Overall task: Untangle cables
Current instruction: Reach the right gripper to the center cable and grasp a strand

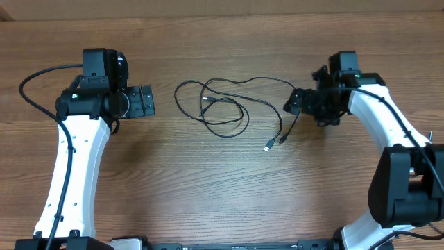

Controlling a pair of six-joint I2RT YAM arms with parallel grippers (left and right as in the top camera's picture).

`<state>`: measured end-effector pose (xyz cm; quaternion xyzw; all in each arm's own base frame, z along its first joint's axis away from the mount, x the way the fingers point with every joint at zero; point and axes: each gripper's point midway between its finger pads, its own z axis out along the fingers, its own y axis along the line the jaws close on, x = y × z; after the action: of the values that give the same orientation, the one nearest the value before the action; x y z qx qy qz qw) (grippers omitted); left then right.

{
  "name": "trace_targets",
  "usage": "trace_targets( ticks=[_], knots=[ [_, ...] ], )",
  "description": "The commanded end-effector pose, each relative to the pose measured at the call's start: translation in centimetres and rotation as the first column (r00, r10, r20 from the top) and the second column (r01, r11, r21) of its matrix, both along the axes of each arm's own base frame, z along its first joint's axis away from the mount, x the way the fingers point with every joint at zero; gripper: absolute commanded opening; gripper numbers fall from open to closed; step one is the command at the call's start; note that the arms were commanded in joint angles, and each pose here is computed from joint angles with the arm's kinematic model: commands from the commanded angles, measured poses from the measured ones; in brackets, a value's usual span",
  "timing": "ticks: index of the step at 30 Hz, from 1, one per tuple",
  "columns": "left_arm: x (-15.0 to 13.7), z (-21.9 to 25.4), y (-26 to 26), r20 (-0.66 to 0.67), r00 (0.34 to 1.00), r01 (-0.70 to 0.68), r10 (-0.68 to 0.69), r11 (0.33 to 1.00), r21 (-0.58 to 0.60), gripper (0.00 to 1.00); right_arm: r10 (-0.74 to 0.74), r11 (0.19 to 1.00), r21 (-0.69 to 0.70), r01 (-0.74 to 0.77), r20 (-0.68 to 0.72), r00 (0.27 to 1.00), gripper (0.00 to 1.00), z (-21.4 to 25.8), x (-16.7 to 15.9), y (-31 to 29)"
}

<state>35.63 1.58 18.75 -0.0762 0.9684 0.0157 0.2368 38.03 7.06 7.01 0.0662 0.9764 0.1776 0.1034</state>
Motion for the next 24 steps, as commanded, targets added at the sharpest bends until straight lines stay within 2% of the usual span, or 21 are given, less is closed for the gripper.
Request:
trace_targets(
  ticks=[1, 4, 9, 14, 19, 21, 24],
  knots=[
    [-0.2, 0.5, 0.2, 0.014, 1.0, 0.007, -0.007, 1.0, 0.0, 0.99, 0.115, 0.993, -0.03, -0.112, 0.122, 0.986, 0.99, 0.8, 1.7, 1.0],
    [-0.2, 0.5, 0.2, 0.015, 1.0, 0.007, -0.007, 1.0, 0.0, 1.0, 0.234, 0.972, -0.083, -0.22, 0.239, 0.943, 0.94, 1.6, 3.5, 1.8],
    [-0.2, 0.5, 0.2, 0.014, 1.0, 0.007, -0.007, 1.0, 0.0, 1.0, 0.421, 0.906, -0.184, -0.38, 0.321, 0.848, 0.97, 2.1, 4.3, 3.0],
    [-0.2, 0.5, 0.2, 0.014, 1.0, 0.007, -0.007, 1.0, 0.0, 1.0, 0.468, 0.879, -0.282, -0.384, 0.362, 0.806, 1.0, 2.5, 5.7, 3.1],
    [-0.2, 0.5, 0.2, 0.014, 1.0, 0.007, -0.007, 1.0, 0.0, 1.0, 0.604, 0.794, -0.39, -0.467, 0.413, 0.681, 1.0, 3.4, 6.8, 4.1],
    [-0.2, 0.5, 0.2, 0.015, 1.0, 0.007, -0.007, 1.0, 0.0, 1.0, 0.683, 0.729, -0.449, -0.518, 0.416, 0.6, 1.0, 3.5, 7.0, 5.1],
    [-0.2, 0.5, 0.2, 0.014, 1.0, 0.007, -0.007, 1.0, 0.0, 0.99, 0.699, 0.714, -0.458, -0.53, 0.425, 0.575, 1.0, 2.9, 7.5, 6.2]
  ],
)
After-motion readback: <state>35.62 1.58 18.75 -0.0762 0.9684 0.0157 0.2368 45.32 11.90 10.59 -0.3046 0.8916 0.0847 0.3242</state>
